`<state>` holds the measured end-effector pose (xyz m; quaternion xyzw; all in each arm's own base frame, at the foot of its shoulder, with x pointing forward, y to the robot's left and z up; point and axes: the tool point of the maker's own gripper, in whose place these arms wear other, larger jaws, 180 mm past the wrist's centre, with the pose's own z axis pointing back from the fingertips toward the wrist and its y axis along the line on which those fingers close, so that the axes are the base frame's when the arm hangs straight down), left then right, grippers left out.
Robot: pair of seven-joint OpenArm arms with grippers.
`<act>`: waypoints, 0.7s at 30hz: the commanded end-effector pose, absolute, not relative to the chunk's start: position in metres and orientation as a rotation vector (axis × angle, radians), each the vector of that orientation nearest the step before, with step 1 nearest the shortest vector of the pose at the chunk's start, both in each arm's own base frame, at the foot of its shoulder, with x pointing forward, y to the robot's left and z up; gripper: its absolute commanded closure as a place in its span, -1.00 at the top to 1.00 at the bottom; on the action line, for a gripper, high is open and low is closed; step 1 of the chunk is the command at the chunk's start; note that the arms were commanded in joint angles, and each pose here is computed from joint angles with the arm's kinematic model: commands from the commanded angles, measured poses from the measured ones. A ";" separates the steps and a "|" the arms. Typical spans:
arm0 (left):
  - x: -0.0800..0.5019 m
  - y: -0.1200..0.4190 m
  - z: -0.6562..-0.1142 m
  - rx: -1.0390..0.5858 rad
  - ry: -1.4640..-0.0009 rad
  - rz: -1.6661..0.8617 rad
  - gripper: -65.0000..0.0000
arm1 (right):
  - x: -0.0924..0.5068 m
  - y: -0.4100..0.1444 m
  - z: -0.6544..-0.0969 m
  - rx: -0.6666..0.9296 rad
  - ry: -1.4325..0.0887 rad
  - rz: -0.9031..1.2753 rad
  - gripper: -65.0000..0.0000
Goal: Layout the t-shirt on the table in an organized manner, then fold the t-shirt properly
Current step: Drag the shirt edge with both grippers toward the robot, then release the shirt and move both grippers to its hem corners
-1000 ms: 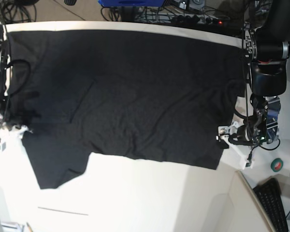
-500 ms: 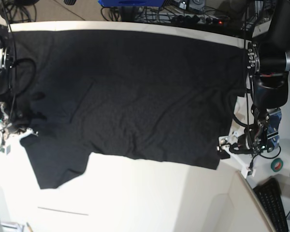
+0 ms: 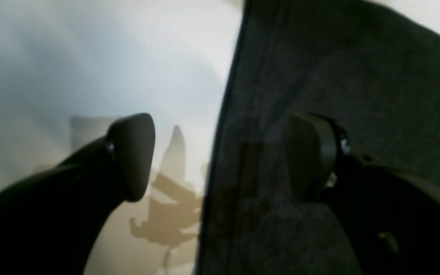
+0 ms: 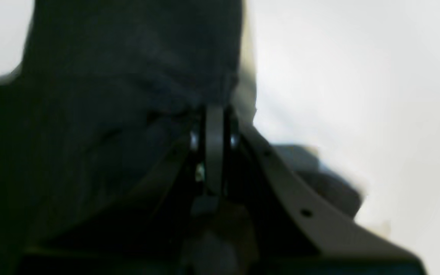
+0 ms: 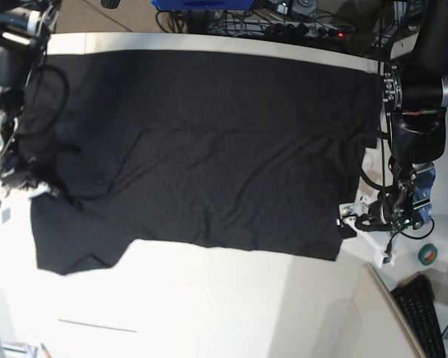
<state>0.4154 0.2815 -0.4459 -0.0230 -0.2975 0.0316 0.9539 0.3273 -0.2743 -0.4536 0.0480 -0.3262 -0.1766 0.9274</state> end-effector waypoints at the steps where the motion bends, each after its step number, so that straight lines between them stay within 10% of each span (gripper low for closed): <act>1: 0.434 0.288 -0.424 -0.037 -0.671 0.060 0.57 | 0.338 -0.279 -0.435 0.091 -0.725 -0.352 -1.00; 4: 0.433 0.288 -0.425 -0.037 -0.668 0.060 0.57 | 0.321 -0.263 -0.441 0.111 -0.667 -0.336 -1.00; 10: 0.433 0.290 -0.424 -0.034 -0.668 0.060 0.57 | 0.320 -0.251 -0.416 0.113 -0.724 -0.307 0.28; 21: 0.433 0.293 -0.423 -0.028 -0.670 0.061 0.57 | 0.382 -0.321 -0.445 0.138 -0.710 -0.540 0.15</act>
